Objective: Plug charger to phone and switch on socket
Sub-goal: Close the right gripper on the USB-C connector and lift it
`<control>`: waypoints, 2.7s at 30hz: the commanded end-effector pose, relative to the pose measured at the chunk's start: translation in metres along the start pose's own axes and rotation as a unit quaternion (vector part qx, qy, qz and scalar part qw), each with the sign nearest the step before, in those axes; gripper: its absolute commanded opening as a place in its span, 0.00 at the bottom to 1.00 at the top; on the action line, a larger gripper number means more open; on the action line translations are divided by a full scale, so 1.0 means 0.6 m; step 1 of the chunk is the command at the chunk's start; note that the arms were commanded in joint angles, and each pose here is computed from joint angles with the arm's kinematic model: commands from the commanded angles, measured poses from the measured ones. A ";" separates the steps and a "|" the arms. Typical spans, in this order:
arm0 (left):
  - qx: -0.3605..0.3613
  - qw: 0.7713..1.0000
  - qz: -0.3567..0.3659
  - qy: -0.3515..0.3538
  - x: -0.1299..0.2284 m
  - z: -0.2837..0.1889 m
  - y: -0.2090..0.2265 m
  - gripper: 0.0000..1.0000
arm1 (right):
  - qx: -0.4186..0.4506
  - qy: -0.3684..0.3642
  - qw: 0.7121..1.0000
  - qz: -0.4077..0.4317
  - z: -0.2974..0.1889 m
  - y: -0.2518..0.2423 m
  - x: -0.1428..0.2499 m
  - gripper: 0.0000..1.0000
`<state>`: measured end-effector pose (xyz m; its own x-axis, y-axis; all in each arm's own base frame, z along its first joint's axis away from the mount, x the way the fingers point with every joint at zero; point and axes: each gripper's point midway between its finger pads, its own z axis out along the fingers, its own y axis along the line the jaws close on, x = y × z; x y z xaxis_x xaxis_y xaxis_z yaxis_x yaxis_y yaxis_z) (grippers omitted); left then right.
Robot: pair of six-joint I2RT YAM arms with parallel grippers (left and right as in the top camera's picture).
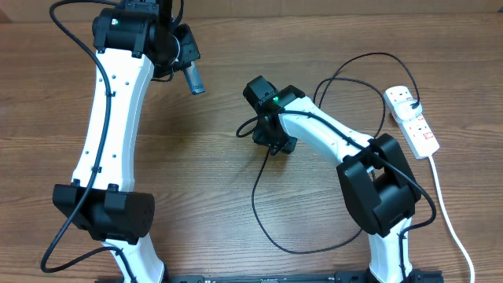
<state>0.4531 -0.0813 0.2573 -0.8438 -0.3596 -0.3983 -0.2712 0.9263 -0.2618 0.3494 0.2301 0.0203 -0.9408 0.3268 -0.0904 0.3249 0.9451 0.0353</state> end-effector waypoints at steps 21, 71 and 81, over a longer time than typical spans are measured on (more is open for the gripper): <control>-0.003 1.000 0.013 -0.005 -0.003 0.000 -0.001 0.04 | 0.038 0.039 0.998 -0.012 0.067 -0.007 0.039 0.44; -0.004 1.000 0.013 -0.004 -0.002 0.000 -0.001 0.05 | 0.042 0.021 0.999 -0.012 0.083 -0.021 0.005 0.20; -0.004 1.000 0.013 -0.004 -0.002 0.000 -0.001 0.04 | 0.041 0.020 0.999 -0.012 0.083 -0.020 0.004 0.16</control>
<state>0.4524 -0.0812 0.2569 -0.8452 -0.3594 -0.3956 -0.2721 0.9264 -0.2603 0.3533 0.2347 -0.0003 -0.9507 0.3011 -0.0746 0.2997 0.9536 0.0304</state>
